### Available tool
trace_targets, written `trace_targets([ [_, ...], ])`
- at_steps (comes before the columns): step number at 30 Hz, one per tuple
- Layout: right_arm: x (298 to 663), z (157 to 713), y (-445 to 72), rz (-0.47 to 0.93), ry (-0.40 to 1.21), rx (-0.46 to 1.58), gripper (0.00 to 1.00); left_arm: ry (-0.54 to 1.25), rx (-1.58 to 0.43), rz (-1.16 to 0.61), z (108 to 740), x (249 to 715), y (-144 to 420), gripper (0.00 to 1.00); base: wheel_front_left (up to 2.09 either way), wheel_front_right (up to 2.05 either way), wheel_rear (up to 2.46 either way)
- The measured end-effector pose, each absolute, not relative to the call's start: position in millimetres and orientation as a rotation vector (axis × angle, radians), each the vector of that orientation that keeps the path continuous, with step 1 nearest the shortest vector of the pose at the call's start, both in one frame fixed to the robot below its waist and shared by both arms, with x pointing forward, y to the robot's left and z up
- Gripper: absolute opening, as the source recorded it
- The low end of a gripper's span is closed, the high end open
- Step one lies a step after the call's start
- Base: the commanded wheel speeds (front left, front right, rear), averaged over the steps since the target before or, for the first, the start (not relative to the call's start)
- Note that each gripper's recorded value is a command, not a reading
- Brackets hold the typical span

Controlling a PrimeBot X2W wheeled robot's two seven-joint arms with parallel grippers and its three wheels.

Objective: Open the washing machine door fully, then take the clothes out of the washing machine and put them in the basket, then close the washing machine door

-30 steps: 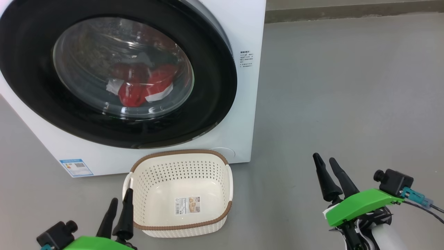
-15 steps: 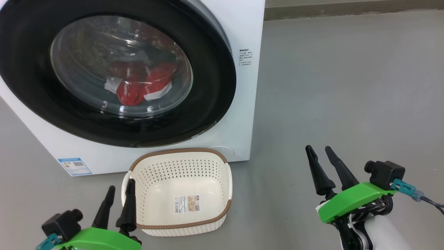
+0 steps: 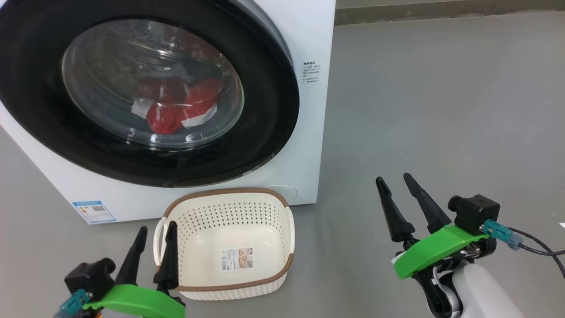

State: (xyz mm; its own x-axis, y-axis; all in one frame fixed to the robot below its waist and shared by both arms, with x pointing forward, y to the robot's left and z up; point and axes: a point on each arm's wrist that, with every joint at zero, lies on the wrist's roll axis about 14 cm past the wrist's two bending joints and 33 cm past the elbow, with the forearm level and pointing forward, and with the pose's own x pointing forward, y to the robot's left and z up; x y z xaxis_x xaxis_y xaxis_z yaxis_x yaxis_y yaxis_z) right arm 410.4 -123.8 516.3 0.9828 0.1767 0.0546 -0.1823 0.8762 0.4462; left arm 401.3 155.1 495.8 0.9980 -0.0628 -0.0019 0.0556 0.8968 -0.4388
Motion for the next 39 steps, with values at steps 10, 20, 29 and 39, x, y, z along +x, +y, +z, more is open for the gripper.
trace_targets([
  [10,413.9,521.8,-115.7,0.228,-0.042,0.349,1.0,-0.011,-0.347,-0.086,500.5,405.2,150.6,1.0,0.0,0.0,0.0],
  [20,419.3,536.4,-107.9,0.271,-0.103,0.232,1.0,-0.052,-0.247,-0.118,509.6,410.1,144.2,1.0,0.0,0.0,0.0],
  [29,419.4,543.5,-103.7,0.291,-0.132,0.169,1.0,-0.06,-0.197,-0.138,510.5,409.6,139.0,1.0,0.0,0.0,0.0],
  [39,420.0,541.1,-103.2,0.292,-0.125,0.17,1.0,-0.064,-0.197,-0.134,511.8,410.6,139.9,1.0,0.0,0.0,0.0],
])
